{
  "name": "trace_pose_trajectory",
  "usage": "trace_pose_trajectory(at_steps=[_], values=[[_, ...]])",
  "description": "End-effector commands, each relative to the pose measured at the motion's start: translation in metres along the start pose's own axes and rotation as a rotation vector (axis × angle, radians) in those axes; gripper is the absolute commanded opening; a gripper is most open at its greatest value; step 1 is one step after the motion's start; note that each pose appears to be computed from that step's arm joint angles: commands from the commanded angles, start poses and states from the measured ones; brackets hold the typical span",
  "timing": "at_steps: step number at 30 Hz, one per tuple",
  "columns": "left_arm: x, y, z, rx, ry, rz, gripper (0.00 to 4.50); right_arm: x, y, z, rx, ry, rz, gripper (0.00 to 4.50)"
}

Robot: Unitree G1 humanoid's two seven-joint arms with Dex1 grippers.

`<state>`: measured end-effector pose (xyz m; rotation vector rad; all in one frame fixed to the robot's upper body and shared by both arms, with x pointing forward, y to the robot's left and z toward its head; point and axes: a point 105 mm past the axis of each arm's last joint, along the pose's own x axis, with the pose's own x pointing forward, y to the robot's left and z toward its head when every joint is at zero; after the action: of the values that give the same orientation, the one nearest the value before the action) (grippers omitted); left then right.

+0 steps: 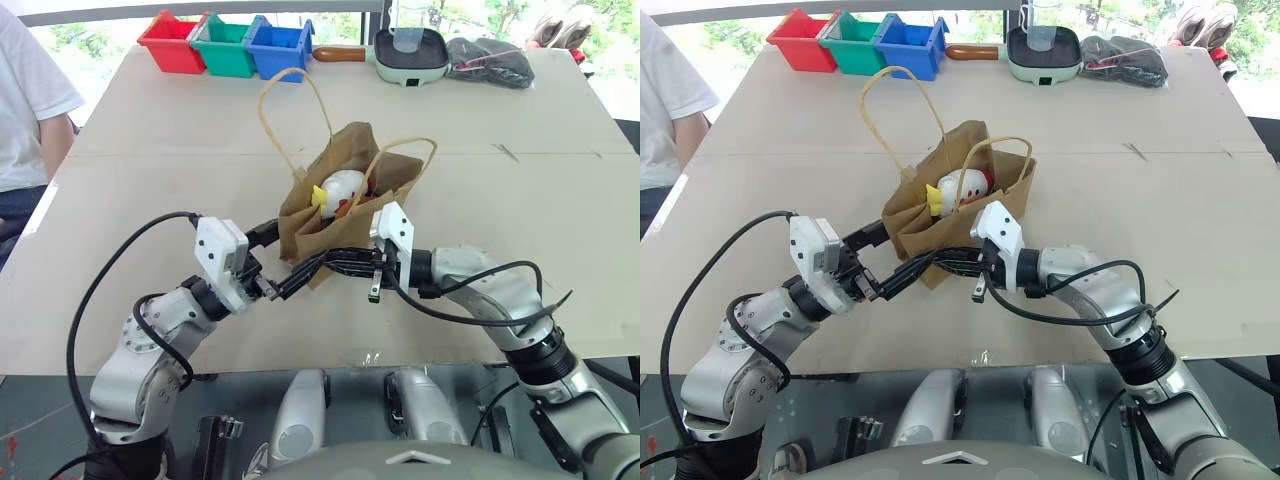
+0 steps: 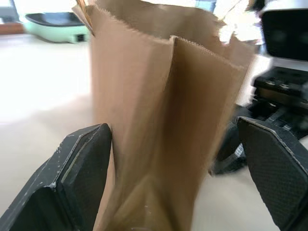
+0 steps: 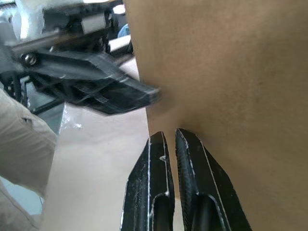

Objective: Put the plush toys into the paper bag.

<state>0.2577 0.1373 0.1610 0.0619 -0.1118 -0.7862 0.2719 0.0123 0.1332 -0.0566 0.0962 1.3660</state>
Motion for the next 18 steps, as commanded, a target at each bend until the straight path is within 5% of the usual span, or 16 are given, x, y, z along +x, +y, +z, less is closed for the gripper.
trace_pose_trajectory(at_steps=[1, 10, 12, 18], values=[[0.01, -0.002, 0.011, -0.001, -0.081, 0.011, 3.97, 0.004, 0.002, 0.012, -0.055, -0.041, 0.015, 0.0], [0.018, 0.016, 0.012, -0.044, -0.158, 0.037, 0.05, -0.026, 0.003, 0.024, -0.179, -0.115, -0.062, 0.0], [0.02, 0.02, 0.016, -0.04, -0.171, -0.056, 0.05, -0.047, 0.004, 0.021, -0.239, -0.072, -0.119, 0.0], [0.012, 0.048, 0.026, 0.105, -0.09, -0.563, 0.0, -0.126, 0.014, 0.025, -0.233, -0.006, -0.341, 2.78]])
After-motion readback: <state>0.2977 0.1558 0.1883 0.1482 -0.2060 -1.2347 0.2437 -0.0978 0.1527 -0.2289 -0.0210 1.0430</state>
